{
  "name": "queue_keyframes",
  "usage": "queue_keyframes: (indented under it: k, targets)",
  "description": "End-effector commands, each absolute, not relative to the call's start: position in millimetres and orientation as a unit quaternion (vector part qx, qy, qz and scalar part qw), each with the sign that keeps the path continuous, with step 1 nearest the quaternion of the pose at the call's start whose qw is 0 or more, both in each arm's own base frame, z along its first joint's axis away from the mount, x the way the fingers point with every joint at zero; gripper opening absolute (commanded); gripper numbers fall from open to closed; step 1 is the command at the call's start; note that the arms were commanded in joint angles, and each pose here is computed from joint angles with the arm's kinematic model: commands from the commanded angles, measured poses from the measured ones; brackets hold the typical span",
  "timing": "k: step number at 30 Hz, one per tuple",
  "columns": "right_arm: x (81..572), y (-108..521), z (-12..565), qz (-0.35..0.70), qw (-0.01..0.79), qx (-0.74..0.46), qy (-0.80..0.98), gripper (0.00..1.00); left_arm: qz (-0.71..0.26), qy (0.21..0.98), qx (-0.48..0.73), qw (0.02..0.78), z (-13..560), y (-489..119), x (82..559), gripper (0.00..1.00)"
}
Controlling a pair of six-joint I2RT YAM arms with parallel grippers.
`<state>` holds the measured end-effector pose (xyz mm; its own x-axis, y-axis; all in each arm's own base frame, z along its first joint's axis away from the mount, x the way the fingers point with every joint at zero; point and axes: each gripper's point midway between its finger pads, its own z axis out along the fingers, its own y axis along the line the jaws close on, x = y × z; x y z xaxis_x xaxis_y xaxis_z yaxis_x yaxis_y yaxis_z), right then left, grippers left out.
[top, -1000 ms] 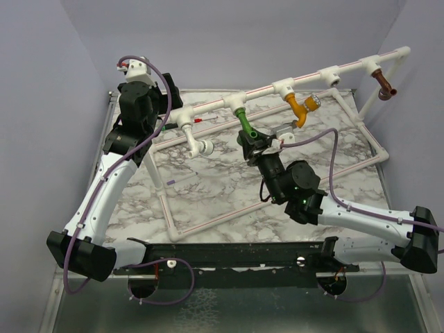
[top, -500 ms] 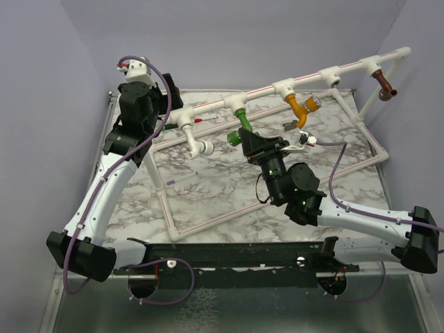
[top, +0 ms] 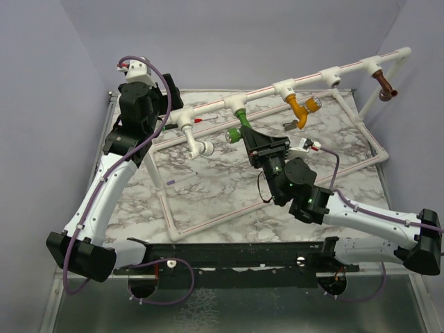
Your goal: Install the water faucets
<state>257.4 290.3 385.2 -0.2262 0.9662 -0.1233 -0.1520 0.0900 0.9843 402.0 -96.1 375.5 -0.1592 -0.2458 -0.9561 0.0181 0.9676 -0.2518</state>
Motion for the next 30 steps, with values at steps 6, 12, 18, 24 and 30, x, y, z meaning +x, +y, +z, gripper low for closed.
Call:
queue_keyframes:
  k: [6, 12, 18, 24, 30]
  targets:
    - [245, 292, 402, 0.603, 0.437, 0.398, 0.536, 0.28, -0.091, 0.848, -0.024, 0.522, 283, -114, 384, 0.99]
    - [245, 291, 393, 0.584, 0.445, 0.392, 0.554, 0.56, -0.091, 0.848, -0.024, 0.521, 283, -114, 384, 0.99]
    - [243, 287, 387, 0.566, 0.459, 0.378, 0.571, 0.66, -0.09, 0.849, -0.024, 0.521, 282, -114, 384, 0.99]
    - [235, 279, 390, 0.545, 0.489, 0.326, 0.598, 0.72, -0.089, 0.849, -0.024, 0.52, 282, -114, 384, 0.99]
    - [233, 264, 389, 0.453, 0.554, 0.242, 0.655, 0.76, -0.09, 0.849, -0.024, 0.52, 282, -114, 385, 0.99]
